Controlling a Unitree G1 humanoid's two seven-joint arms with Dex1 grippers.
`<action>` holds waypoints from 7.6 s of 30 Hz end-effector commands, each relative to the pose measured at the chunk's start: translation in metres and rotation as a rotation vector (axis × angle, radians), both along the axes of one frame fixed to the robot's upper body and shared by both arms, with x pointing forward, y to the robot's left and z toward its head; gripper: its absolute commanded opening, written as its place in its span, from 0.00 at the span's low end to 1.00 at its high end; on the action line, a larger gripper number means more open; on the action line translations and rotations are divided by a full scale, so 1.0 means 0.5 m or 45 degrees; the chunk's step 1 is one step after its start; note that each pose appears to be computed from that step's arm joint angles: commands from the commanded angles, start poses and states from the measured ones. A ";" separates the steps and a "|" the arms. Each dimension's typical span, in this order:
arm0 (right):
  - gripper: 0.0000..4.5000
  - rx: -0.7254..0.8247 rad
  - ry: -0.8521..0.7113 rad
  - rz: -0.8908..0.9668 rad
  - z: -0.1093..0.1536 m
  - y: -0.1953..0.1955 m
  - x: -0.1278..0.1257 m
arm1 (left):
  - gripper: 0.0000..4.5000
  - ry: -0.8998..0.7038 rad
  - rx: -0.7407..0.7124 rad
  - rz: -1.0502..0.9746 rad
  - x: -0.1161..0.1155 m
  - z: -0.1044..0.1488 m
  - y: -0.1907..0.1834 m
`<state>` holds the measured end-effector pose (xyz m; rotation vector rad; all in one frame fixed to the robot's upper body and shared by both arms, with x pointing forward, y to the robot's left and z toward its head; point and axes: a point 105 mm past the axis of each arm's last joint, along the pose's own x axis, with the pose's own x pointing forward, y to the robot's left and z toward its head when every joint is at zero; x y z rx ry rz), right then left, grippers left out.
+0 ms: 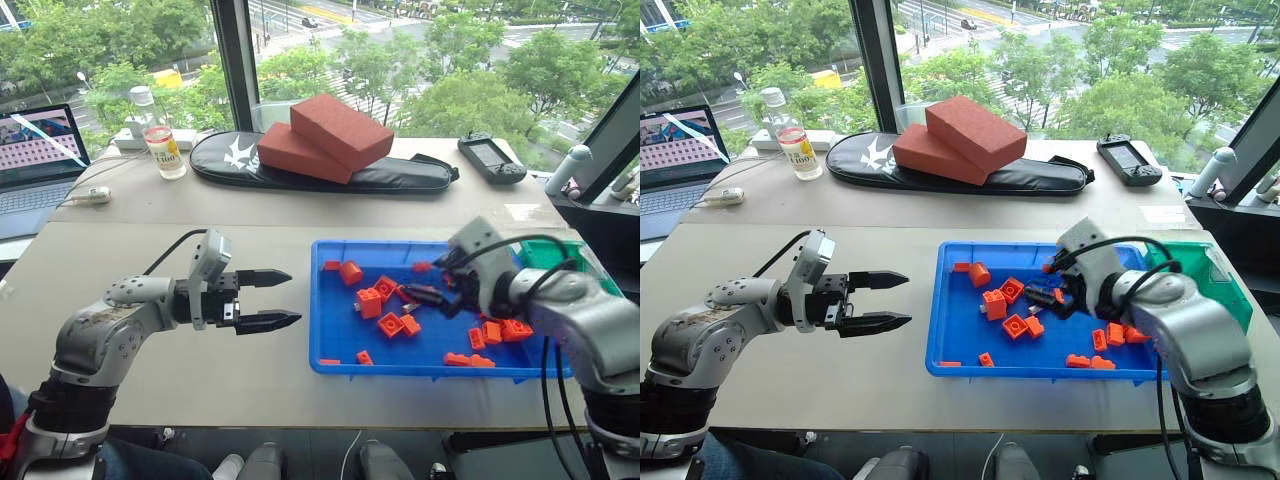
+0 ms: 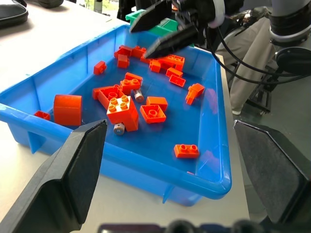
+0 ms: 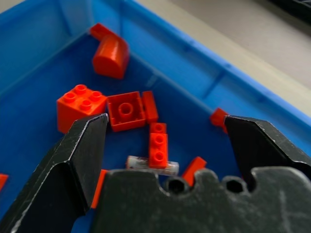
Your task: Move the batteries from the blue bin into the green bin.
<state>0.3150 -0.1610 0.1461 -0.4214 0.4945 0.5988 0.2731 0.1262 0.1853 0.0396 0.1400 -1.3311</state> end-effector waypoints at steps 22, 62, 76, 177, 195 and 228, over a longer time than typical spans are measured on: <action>0.09 0.109 -0.004 -0.153 -0.027 0.003 0.047 | 1.00 -0.062 -0.003 -0.007 -0.009 0.019 0.000; 0.81 -0.648 -0.192 0.705 0.037 -0.015 0.025 | 1.00 -0.052 -0.016 -0.030 -0.011 0.016 -0.013; 0.81 -0.856 0.009 0.998 -0.026 0.005 0.064 | 1.00 -0.045 -0.020 -0.014 -0.015 0.012 -0.012; 0.57 0.033 0.000 0.243 -0.020 0.143 0.026 | 1.00 -0.046 0.023 0.004 -0.015 0.007 -0.002; 0.35 0.110 -0.297 0.027 0.158 -0.004 0.001 | 1.00 -0.039 0.027 0.000 -0.014 0.004 -0.001; 0.99 0.090 -0.110 0.535 0.062 0.184 -0.033 | 1.00 -0.046 0.035 -0.005 -0.014 0.006 -0.007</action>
